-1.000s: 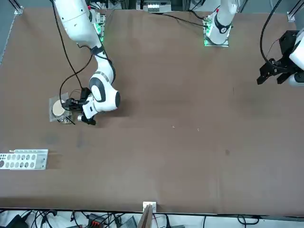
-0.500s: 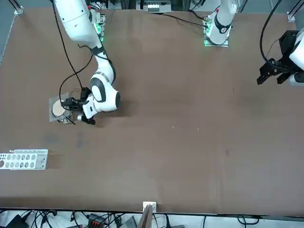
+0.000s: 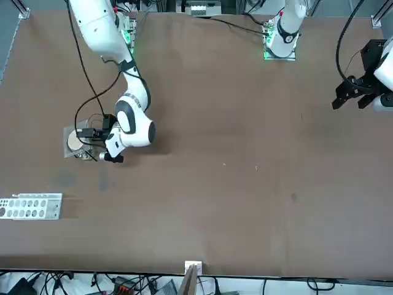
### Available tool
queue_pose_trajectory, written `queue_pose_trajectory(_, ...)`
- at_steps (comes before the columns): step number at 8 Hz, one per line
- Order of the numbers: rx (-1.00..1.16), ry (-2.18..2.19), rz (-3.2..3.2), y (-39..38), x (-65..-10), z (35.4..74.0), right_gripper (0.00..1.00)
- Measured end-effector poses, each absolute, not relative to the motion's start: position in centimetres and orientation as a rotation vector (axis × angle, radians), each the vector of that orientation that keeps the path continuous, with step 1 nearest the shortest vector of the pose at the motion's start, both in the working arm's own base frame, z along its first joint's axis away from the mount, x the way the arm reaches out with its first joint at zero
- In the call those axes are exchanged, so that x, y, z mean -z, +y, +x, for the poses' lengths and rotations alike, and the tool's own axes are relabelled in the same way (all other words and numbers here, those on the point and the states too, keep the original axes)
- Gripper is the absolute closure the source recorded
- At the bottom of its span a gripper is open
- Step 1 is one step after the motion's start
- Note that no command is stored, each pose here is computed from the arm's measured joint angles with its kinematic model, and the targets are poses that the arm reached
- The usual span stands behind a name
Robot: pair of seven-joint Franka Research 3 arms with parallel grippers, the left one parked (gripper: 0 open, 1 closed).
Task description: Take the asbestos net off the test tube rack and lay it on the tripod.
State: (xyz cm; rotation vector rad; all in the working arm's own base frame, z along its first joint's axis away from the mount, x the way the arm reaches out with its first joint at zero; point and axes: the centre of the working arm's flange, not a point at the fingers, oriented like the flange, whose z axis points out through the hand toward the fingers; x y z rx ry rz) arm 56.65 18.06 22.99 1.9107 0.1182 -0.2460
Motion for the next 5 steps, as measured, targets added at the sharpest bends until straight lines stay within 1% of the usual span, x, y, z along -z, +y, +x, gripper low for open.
queue_pose_trajectory(3, 0.452, 0.102, 2.115, 22.1, -32.9, 58.8, 0.01)
queue_pose_trajectory(5, 0.498, 0.127, 2.224, 22.7, -39.0, 60.1, 0.01)
